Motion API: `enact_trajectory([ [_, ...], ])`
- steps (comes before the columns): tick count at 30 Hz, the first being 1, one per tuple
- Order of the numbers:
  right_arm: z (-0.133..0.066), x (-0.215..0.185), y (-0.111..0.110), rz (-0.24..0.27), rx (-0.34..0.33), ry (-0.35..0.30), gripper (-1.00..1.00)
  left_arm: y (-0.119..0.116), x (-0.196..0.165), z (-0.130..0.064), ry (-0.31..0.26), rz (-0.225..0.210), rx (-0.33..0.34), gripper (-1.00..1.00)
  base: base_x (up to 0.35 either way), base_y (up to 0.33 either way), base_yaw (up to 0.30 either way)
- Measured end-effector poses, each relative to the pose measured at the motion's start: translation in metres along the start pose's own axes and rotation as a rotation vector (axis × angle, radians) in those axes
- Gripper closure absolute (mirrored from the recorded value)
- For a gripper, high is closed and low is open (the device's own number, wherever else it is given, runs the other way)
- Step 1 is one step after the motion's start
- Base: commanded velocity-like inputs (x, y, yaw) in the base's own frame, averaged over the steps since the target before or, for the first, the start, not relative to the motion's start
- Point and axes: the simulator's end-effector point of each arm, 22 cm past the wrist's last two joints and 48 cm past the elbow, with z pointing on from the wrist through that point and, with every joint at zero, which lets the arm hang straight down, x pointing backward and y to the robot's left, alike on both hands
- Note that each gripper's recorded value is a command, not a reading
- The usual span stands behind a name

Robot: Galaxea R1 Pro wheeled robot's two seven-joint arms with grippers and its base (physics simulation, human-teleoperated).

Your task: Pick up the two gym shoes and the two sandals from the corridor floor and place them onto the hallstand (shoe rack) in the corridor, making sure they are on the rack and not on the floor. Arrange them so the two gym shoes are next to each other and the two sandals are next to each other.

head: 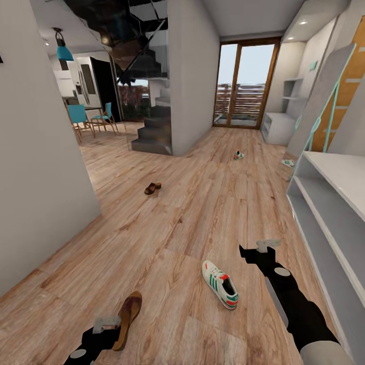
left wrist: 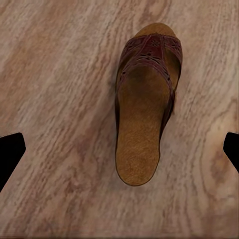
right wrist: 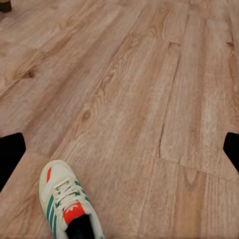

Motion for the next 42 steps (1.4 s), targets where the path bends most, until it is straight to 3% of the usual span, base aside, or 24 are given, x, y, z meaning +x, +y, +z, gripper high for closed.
enact_trajectory([
  [4, 0.006, 0.014, 0.001, -0.002, -0.002, 0.023, -1.00, -0.002, 0.006, 0.004, 0.015, 0.005, 0.004, -1.00, 0.000, 0.000, 0.000],
  [6, 0.008, 0.021, 0.002, -0.003, -0.003, 0.035, -1.00, -0.003, -0.007, 0.010, 0.003, 0.011, 0.007, -1.00, 0.000, 0.000, 0.000],
  [7, 0.010, 0.024, 0.003, -0.003, -0.003, 0.041, -1.00, -0.005, -0.032, 0.018, -0.015, 0.030, 0.010, -1.00, 0.000, 0.000, 0.000],
  [11, 0.015, 0.038, 0.004, -0.004, -0.005, 0.064, -1.00, -0.010, -0.036, 0.027, 0.007, 0.055, 0.015, -1.00, 0.000, 0.000, 0.000],
  [33, 0.037, 0.113, 0.010, -0.013, -0.012, 0.187, -1.00, -0.016, 0.027, 0.049, 0.129, 0.074, 0.025, -1.00, 0.000, 0.000, 0.000],
  [42, 0.039, 0.122, 0.010, -0.014, -0.012, 0.201, -1.00, -0.015, 0.034, 0.051, 0.139, 0.079, 0.026, -1.00, 0.020, 0.000, 0.000],
])
